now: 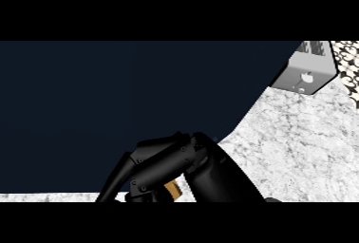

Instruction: Pick up the bottled water, place it into the cabinet and close the cabinet

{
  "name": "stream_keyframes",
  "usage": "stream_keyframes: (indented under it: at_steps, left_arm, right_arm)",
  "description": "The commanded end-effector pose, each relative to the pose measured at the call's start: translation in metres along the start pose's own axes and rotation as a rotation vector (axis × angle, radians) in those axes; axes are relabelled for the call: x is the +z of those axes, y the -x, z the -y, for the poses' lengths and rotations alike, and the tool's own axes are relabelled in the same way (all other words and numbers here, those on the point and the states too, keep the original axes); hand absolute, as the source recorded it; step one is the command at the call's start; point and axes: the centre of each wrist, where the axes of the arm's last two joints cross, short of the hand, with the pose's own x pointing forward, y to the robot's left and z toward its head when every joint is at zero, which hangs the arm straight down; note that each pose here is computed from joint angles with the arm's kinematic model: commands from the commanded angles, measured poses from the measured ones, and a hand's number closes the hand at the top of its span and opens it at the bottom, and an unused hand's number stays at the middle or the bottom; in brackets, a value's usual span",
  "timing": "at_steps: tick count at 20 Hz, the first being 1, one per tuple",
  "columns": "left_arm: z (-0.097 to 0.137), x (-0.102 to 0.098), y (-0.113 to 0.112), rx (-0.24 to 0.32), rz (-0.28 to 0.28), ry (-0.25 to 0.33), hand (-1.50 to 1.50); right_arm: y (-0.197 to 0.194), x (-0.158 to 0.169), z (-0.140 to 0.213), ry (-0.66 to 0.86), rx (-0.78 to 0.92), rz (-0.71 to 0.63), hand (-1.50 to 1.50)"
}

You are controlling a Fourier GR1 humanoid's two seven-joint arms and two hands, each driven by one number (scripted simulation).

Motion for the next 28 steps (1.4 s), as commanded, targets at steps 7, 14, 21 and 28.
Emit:
stream_keyframes:
  at_steps: [7,14,21,28]
  left_arm:
    - [-0.027,0.016,-0.027,-0.005,0.012,-0.001,1.50]
    - [-0.037,0.007,-0.031,-0.026,-0.003,0.002,1.50]
    - [-0.044,0.003,-0.024,-0.012,0.027,0.012,1.50]
    - [-0.039,0.000,-0.029,0.018,0.018,0.056,1.50]
  right_arm:
    - [0.028,-0.077,0.049,0.061,0.017,-0.048,1.50]
    - [0.053,-0.104,0.065,0.044,0.029,-0.120,1.50]
    - [0.086,-0.127,0.082,0.099,0.076,-0.166,1.50]
    - [0.109,-0.132,0.112,0.171,0.091,-0.190,1.50]
